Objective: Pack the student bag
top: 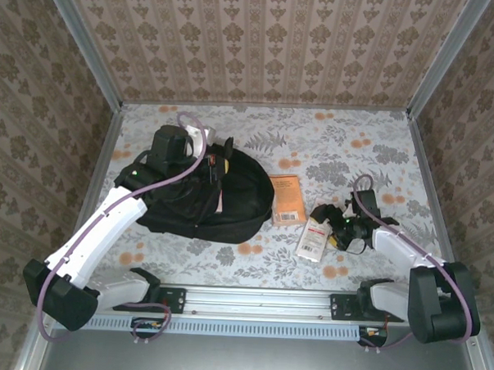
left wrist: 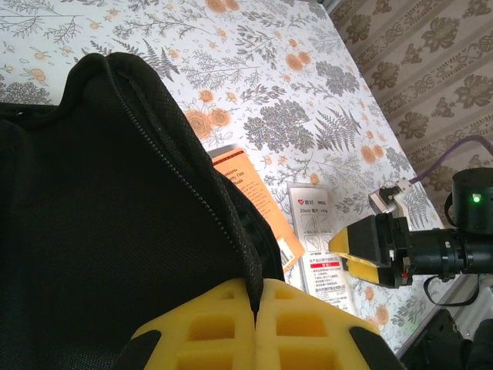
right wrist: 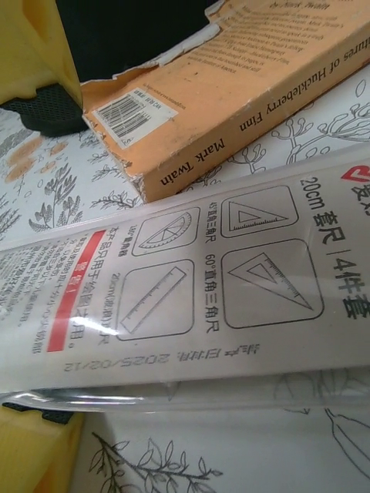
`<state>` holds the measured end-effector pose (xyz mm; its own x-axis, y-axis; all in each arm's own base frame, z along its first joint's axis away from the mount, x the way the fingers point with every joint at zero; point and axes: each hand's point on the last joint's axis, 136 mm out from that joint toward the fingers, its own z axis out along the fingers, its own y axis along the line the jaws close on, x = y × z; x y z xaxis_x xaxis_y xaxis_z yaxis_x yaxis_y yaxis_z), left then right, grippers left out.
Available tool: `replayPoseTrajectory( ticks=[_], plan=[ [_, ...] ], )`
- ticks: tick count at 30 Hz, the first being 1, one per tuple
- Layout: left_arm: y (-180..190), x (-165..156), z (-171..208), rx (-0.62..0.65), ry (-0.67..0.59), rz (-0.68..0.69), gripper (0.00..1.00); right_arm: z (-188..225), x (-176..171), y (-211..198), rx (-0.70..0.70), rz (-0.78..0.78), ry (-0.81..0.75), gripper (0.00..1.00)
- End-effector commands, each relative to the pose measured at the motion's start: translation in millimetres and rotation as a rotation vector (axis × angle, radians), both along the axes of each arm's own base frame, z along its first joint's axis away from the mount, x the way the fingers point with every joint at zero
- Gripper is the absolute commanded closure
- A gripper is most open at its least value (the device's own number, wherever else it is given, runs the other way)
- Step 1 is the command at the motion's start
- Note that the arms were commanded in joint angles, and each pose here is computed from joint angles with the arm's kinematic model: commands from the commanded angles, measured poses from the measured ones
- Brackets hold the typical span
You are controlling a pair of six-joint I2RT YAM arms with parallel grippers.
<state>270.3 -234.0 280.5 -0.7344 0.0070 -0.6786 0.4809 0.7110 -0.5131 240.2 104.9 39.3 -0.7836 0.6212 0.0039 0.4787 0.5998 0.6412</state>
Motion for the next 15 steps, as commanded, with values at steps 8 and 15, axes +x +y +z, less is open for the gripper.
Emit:
replayPoseTrajectory(
  ticks=[8, 15],
  plan=[
    [0, 5, 7, -0.003, -0.036, -0.006, 1.0, 40, 17, 8, 0.104, -0.046, -0.237, 0.21],
    [-1, 5, 6, -0.001, -0.032, -0.01, 1.0, 15, 17, 7, 0.08, -0.044, -0.161, 0.29]
  ],
)
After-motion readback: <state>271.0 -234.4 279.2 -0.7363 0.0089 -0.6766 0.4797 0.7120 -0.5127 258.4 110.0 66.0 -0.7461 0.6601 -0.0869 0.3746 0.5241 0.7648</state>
